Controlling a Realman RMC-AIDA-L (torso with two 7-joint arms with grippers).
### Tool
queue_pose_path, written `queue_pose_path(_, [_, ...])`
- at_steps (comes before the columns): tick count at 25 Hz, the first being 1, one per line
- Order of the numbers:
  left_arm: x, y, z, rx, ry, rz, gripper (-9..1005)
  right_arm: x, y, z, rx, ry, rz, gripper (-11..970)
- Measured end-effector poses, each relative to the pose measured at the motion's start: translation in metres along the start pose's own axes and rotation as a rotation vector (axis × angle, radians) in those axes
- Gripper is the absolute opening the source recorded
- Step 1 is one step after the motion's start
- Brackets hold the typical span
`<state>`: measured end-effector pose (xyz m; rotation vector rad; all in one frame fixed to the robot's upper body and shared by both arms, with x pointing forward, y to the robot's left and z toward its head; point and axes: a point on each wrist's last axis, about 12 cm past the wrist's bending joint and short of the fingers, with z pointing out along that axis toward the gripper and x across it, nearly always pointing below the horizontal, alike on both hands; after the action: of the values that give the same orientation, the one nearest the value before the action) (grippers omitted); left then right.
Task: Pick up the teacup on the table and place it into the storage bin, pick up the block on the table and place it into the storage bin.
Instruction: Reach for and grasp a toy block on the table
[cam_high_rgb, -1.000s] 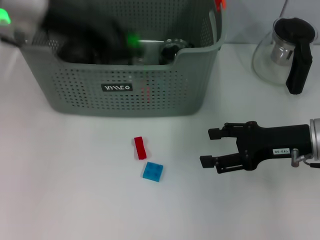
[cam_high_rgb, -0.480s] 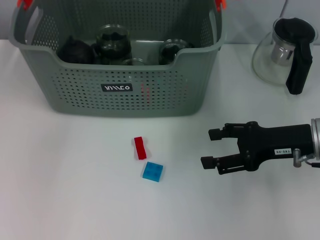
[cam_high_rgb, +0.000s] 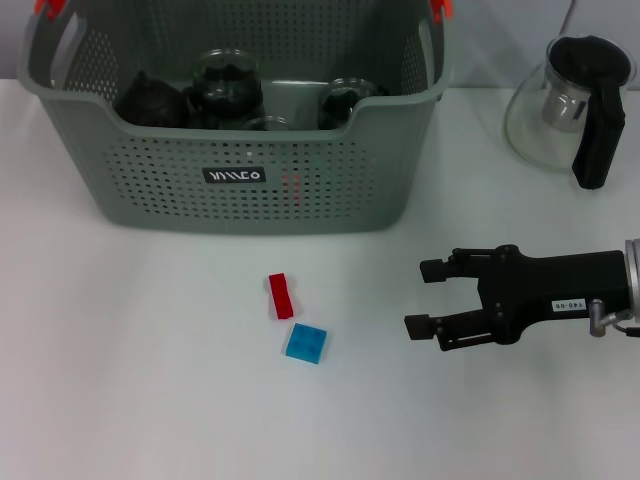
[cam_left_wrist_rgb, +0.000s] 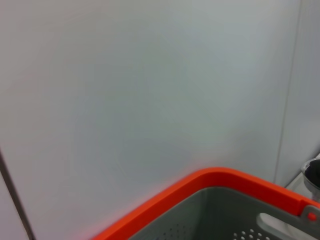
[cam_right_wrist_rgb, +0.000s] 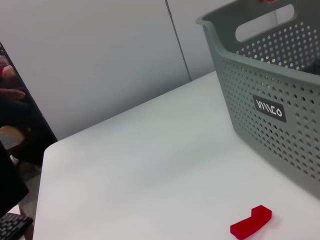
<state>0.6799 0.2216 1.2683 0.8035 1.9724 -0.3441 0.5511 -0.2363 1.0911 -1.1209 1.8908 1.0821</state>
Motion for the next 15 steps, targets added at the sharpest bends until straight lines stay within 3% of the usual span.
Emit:
queue_pose_path(3, [-0.004, -0.002, -0.013, 0.022, -0.004, 0.019, 647, 0.0, 0.0, -0.001, 0.001, 0.0, -0.002, 924])
queue_pose_path(6, [-0.003, -0.017, -0.029, 0.137, 0.017, 0.081, 764, 0.001, 0.0, -0.001, 0.002, 0.0, -0.003, 925])
queue_pose_path(9, [0.012, -0.039, -0.048, 0.31, 0.036, 0.183, 880, 0.001, 0.0, -0.001, 0.005, 0.0, -0.002, 925])
queue_pose_path(15, [0.055, -0.075, -0.071, 0.542, 0.084, 0.333, 952, 0.001, -0.001, -0.001, 0.01, 0.001, 0.0, 925])
